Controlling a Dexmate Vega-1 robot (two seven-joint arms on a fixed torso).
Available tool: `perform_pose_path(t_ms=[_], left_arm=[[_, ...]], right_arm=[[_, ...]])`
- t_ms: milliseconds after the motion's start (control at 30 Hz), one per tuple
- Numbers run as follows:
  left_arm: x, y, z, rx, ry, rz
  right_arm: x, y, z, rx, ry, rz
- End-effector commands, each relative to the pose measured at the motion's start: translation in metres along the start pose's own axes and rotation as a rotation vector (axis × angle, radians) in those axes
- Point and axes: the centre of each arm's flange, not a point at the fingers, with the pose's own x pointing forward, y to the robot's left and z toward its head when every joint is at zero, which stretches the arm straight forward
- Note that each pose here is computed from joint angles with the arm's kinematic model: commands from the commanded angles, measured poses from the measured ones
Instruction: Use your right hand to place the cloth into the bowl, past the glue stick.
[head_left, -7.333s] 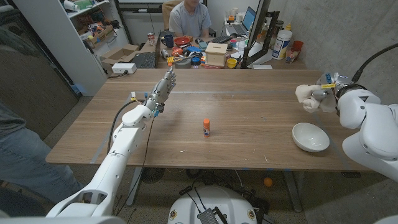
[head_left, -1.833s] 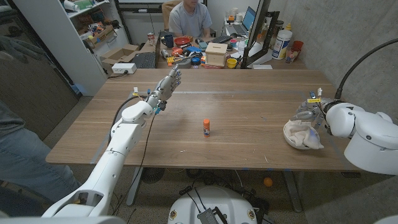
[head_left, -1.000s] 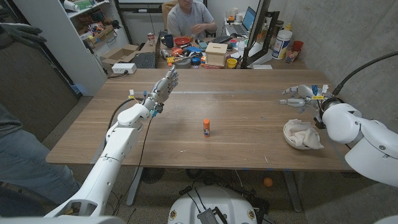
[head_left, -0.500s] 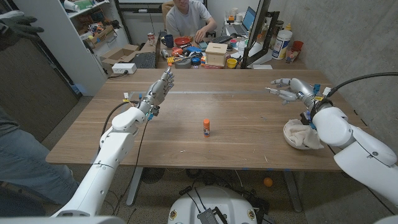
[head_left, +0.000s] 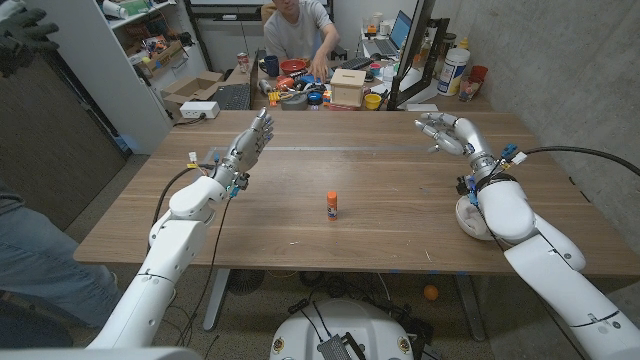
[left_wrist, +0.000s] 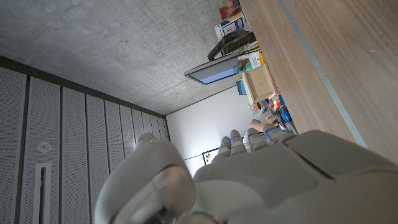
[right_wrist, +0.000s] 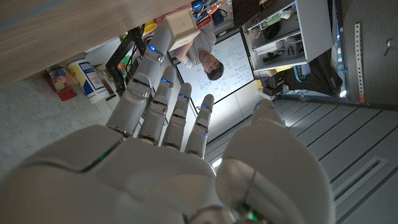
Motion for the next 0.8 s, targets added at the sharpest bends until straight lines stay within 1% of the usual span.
perform_pose_path(t_ms=[33, 133, 233, 333, 600, 800], left_arm=[[-0.020, 0.006, 0.010, 0.010, -0.045, -0.005], [-0.024, 0.008, 0.013, 0.024, -0.058, -0.006], [-0.029, 0.010, 0.016, 0.033, -0.066, -0.011], [-0.034, 0.013, 0.017, 0.032, -0.068, -0.022], [-0.046, 0.022, 0.021, 0.036, -0.083, -0.032], [-0.054, 0.027, 0.026, 0.036, -0.102, -0.033]], right_arm=[[0.018, 0.032, -0.009, 0.265, -0.099, -0.091], [0.020, 0.037, -0.006, 0.290, -0.116, -0.082], [0.021, 0.043, -0.003, 0.316, -0.112, -0.064], [0.020, 0.050, 0.001, 0.324, -0.120, -0.044], [0.014, 0.060, 0.014, 0.353, -0.127, -0.048], [0.011, 0.068, 0.021, 0.361, -0.120, -0.043]])
